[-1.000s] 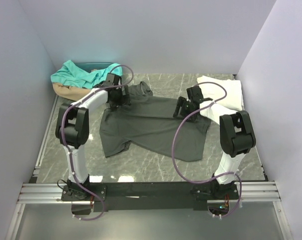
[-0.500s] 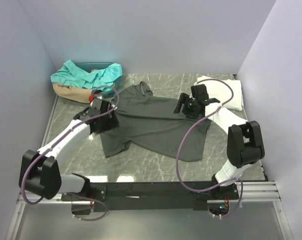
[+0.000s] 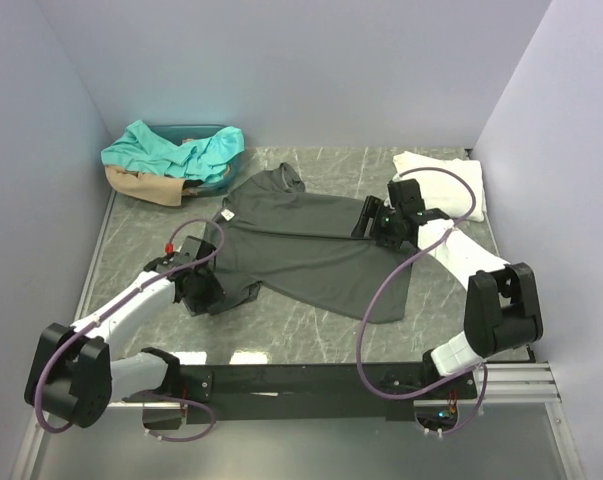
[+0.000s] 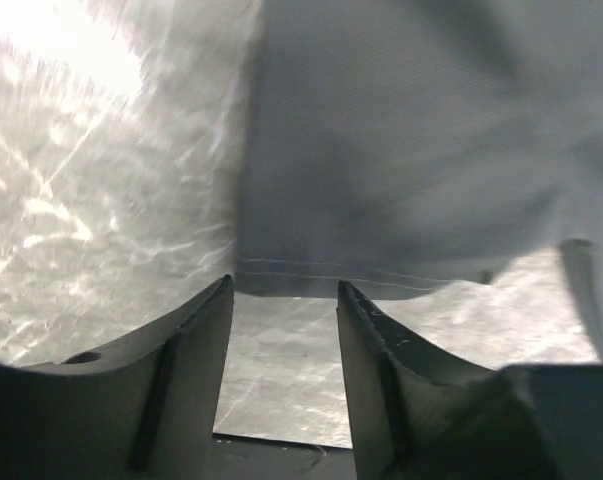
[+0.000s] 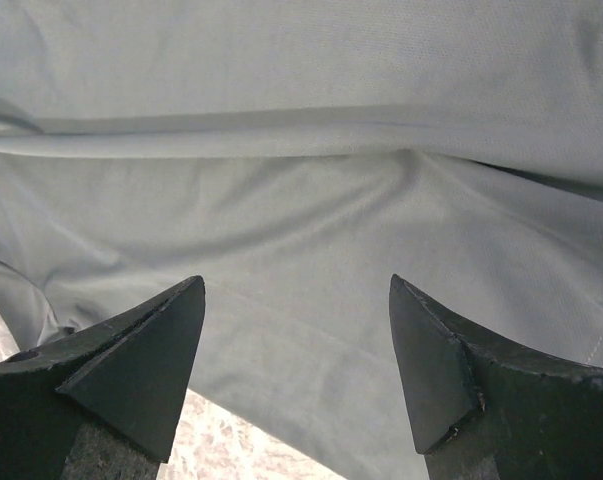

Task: Fold and stack the t-shirts
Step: Fold the tshirt

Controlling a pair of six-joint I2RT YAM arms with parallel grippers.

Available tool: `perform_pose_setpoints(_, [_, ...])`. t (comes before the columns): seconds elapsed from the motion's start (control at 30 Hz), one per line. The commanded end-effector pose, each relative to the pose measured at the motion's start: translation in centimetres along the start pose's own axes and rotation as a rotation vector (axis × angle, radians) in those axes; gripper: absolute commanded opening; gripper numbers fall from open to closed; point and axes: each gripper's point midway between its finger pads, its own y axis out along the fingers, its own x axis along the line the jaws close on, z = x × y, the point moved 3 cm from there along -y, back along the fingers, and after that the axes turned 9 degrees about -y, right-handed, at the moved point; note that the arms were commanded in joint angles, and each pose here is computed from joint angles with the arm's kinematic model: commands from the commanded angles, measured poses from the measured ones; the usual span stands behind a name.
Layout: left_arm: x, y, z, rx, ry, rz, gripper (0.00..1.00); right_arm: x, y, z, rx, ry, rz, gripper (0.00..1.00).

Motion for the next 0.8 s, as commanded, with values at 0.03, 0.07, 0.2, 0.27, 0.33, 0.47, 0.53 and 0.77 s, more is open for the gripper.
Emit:
perform_pose_setpoints(0.03, [-0.2, 0.4, 0.4, 0.008, -0.049, 0.016, 0.49, 0.2, -1.3, 0.0, -0.024, -0.023, -0.003, 0.81])
perform_pose_setpoints(0.07, [0.0, 0.5, 0.3, 0.003, -0.046, 0.006, 0.49, 0.1, -1.3, 0.2, -0.020, -0.024, 0.000, 0.81])
perform_pose_setpoints(0.2, [0.2, 1.4, 0.5, 0.018, -0.021, -0.015, 0.48, -0.1, -1.3, 0.4, -0.024, -0.017, 0.007, 0.81])
perform_pose_setpoints(0.27, [0.3, 1.8, 0.7, 0.027, -0.008, -0.029, 0.48, -0.2, -1.4, 0.8, -0.018, -0.007, 0.005, 0.81])
perform_pose_setpoints(0.33, [0.5, 2.1, 0.7, 0.030, -0.009, -0.040, 0.47, -0.1, -1.4, 1.0, -0.019, -0.004, 0.000, 0.81])
perform_pose_setpoints(0.47, [0.7, 2.6, 0.9, 0.035, -0.004, -0.046, 0.37, -0.7, -1.7, 1.5, -0.018, -0.006, 0.023, 0.81])
perform_pose_setpoints(0.53, [0.6, 3.0, 1.0, 0.044, 0.008, -0.049, 0.21, -0.9, -1.9, 1.8, -0.014, -0.005, 0.033, 0.81])
perform_pose_setpoints(0.77, [-2.4, 2.7, -3.2, -0.047, 0.055, -0.042, 0.01, -2.1, -2.9, 5.2, 0.036, 0.028, 0.057, 0.81])
